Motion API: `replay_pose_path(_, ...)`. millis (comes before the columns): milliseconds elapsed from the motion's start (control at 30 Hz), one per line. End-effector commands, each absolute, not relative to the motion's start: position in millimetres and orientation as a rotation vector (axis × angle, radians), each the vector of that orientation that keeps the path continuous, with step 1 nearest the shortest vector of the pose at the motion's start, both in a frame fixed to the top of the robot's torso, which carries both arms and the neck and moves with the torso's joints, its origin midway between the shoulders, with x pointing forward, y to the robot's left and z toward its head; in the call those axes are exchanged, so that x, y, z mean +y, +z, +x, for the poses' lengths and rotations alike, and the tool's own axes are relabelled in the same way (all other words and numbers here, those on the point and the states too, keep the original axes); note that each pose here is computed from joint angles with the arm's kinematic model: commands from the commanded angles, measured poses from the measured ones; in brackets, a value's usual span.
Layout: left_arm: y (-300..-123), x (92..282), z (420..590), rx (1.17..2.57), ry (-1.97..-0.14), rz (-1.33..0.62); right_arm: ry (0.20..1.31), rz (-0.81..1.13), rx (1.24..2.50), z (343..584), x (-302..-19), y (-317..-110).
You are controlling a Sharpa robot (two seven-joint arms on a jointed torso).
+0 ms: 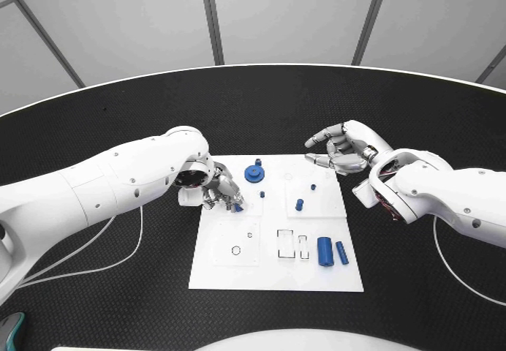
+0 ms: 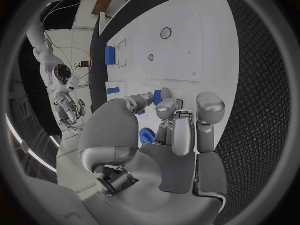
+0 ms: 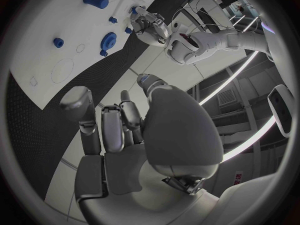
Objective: Assemble the parts on the task board
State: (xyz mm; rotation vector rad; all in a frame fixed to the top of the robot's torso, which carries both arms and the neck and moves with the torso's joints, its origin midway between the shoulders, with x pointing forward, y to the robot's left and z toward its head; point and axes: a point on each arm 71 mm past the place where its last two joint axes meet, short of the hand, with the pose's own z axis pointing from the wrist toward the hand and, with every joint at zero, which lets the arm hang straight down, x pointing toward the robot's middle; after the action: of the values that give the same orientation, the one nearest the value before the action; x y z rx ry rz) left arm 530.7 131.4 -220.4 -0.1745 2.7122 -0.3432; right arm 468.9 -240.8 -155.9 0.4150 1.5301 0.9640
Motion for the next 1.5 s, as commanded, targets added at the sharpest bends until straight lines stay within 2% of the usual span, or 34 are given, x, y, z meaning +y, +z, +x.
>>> replay_pose_path(33,-220.3,131.4,530.9,2.710,-0.344,-0.177,0.964,0.415,1.530,468.9,-240.8,-155.9)
replay_pose_path(1500,-219.7,133.8,532.9,2.684,-0.346,-0.213,0.963,0.415,1.531,469.3,-241.3,-156.1)
